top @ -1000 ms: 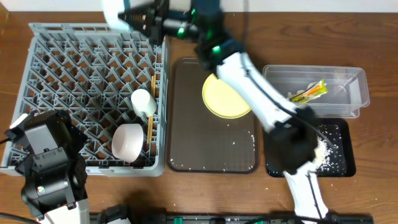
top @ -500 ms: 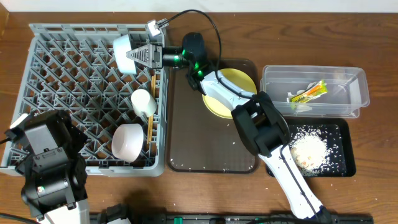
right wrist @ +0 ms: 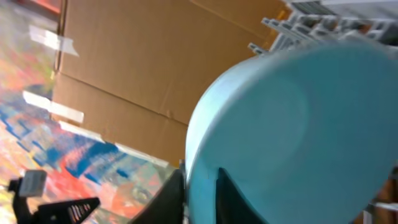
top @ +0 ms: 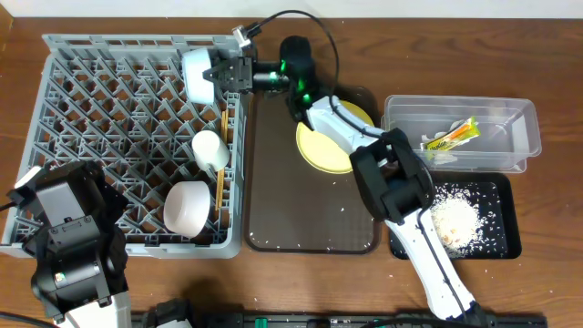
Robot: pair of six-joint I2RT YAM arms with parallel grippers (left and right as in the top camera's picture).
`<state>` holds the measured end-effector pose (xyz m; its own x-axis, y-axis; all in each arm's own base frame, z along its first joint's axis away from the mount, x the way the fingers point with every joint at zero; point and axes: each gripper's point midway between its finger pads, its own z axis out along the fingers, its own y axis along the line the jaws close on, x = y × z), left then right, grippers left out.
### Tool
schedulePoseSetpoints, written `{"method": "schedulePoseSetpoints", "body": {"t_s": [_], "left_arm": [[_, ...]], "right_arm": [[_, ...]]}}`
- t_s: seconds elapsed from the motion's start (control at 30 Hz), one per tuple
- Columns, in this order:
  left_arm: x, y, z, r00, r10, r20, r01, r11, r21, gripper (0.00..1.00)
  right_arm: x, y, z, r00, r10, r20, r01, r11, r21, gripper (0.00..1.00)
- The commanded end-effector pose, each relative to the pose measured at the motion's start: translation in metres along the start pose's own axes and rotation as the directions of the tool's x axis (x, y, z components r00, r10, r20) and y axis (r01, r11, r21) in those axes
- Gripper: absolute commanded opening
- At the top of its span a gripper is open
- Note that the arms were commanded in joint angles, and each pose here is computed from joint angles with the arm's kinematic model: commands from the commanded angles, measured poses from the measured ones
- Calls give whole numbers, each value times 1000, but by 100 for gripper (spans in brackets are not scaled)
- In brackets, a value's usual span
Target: Sort waste into correct bins and load items into the dishwasher
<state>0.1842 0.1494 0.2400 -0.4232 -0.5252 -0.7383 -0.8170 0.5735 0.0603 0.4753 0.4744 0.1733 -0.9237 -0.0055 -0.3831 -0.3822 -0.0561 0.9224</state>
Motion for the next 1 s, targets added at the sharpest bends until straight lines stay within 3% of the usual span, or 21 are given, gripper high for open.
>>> {"method": "schedulePoseSetpoints", "body": {"t_s": [0.0,0.27,0.57,0.67,0.83,0.97], "left_arm": [[-6,3,-4,1000,-19,17,19,1000,-10,96],[-6,3,-4,1000,-19,17,19,1000,-10,96],[-6,3,-4,1000,-19,17,19,1000,-10,96],[-6,3,-4,1000,-19,17,19,1000,-10,96],[-6,3,-4,1000,-19,17,19,1000,-10,96],[-6,3,-4,1000,-19,17,19,1000,-10,96]], "right_arm": [[-2,6,-5,1000,-9,-15,9,1000,-10,31],[-17,2,-34,999,45,-18,-45,999,-6,49],[-55,30,-71,999,-5,51,5,1000,-5,60],[-62,33,-80,998,-9,62,8,1000,16,59],[-82,13,-112,989,-1,148,-31,977,210,58],[-79,-13,-165,981,-101,166,-17,807,590,58]]}}
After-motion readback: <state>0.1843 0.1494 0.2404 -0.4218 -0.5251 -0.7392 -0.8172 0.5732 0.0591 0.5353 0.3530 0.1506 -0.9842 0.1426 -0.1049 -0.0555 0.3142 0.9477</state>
